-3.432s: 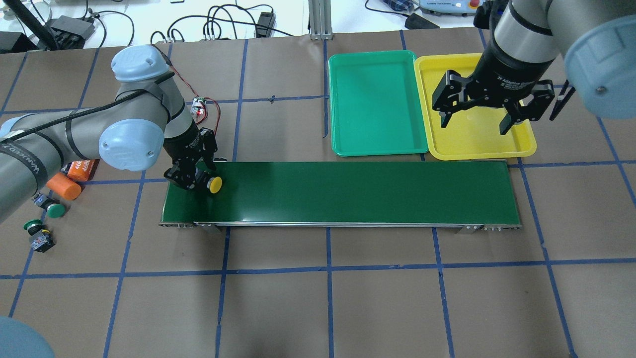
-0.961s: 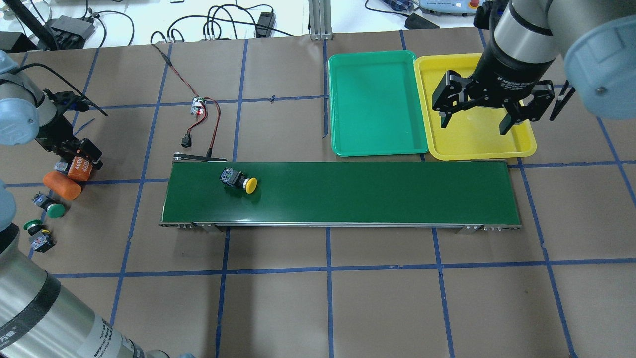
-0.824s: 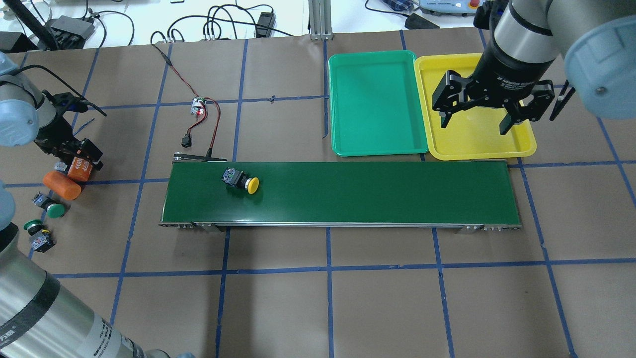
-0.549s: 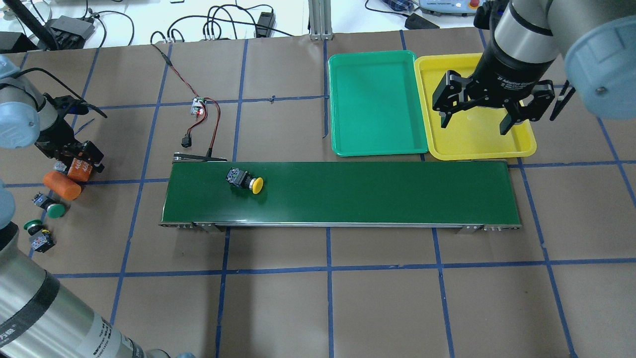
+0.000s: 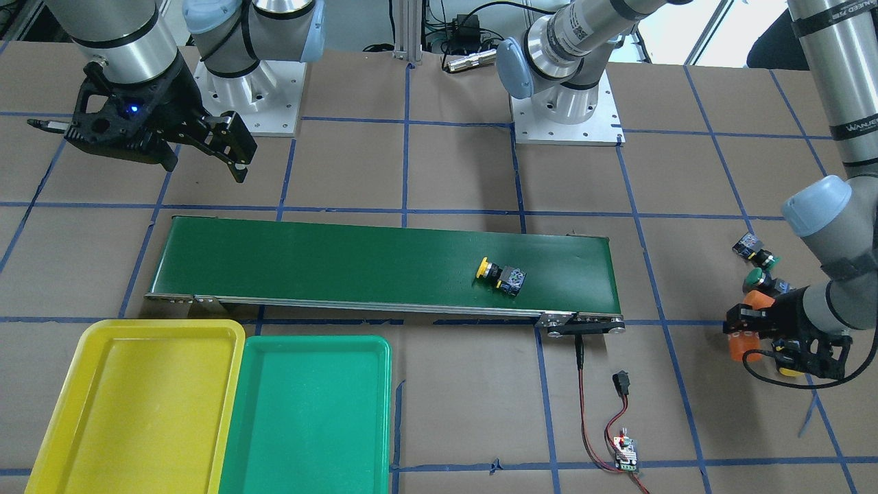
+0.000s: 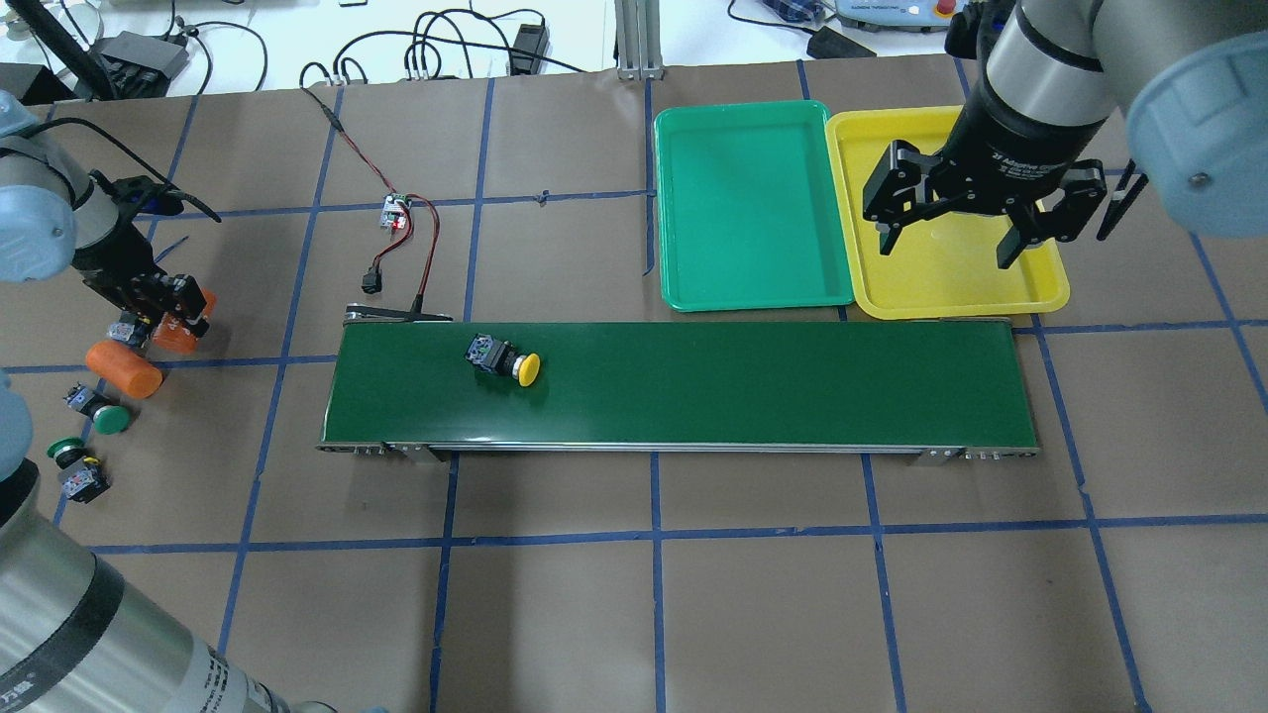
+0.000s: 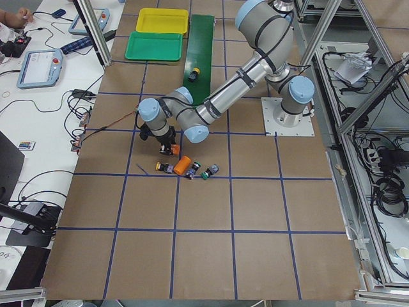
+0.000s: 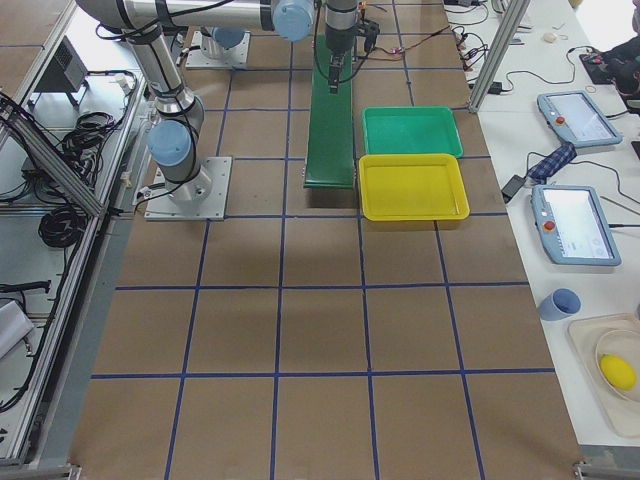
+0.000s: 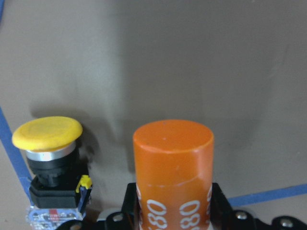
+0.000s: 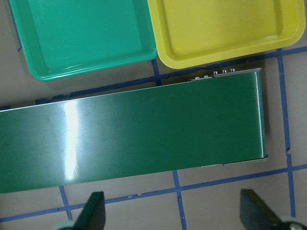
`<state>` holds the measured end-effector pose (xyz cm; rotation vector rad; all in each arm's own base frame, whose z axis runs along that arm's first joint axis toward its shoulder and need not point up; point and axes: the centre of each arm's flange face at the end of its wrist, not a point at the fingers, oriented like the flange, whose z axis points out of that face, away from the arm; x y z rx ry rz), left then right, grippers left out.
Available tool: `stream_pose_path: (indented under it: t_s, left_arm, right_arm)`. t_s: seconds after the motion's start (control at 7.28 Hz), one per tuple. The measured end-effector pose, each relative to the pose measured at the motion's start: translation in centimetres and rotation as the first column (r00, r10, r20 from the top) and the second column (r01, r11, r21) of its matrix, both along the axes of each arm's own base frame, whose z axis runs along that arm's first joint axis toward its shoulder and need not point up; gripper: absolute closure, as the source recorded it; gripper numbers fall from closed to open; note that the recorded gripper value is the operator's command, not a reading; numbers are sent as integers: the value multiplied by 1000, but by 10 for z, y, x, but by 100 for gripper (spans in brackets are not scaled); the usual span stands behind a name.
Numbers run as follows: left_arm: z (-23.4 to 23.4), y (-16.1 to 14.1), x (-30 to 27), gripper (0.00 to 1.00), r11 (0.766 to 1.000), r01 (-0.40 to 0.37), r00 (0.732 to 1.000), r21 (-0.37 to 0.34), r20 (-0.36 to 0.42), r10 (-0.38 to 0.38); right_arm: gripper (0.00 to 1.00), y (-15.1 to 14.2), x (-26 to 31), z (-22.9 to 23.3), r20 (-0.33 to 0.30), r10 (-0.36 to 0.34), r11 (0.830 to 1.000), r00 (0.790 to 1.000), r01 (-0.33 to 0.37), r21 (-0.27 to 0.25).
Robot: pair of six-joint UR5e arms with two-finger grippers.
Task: Sort buttons by color to trays
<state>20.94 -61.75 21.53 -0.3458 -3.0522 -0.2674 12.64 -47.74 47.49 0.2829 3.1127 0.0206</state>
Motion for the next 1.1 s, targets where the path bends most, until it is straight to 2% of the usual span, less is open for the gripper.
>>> stream_pose_path:
  t_s: [0.14,0.27,0.55,0.69,0.82,1.1]
  left_arm:
    - [26,3,-32,100,999,48,998,-2,-27,-48]
    - [48,11,-73,100,992,127,991,-12,-39,-128]
    - [72,52,-151,100,954,296,954,-39,-44,-298]
    - [77,69,-184,100,912,404,913,-75,-28,-407]
    - [78,82,-212,100,859,501,863,-105,-15,-505]
    - [74,104,-266,100,737,664,742,-125,-10,-670]
  right_arm:
    - [0,0,0,0,0,0,1000,1000,0,0]
    - [0,0,0,0,0,0,1000,1000,0,0]
    - [0,0,0,0,0,0,1000,1000,0,0]
    - [0,0,0,0,0,0,1000,1000,0,0]
    - [0,0,0,0,0,0,1000,1000,0,0]
    - [0,0,0,0,0,0,1000,1000,0,1]
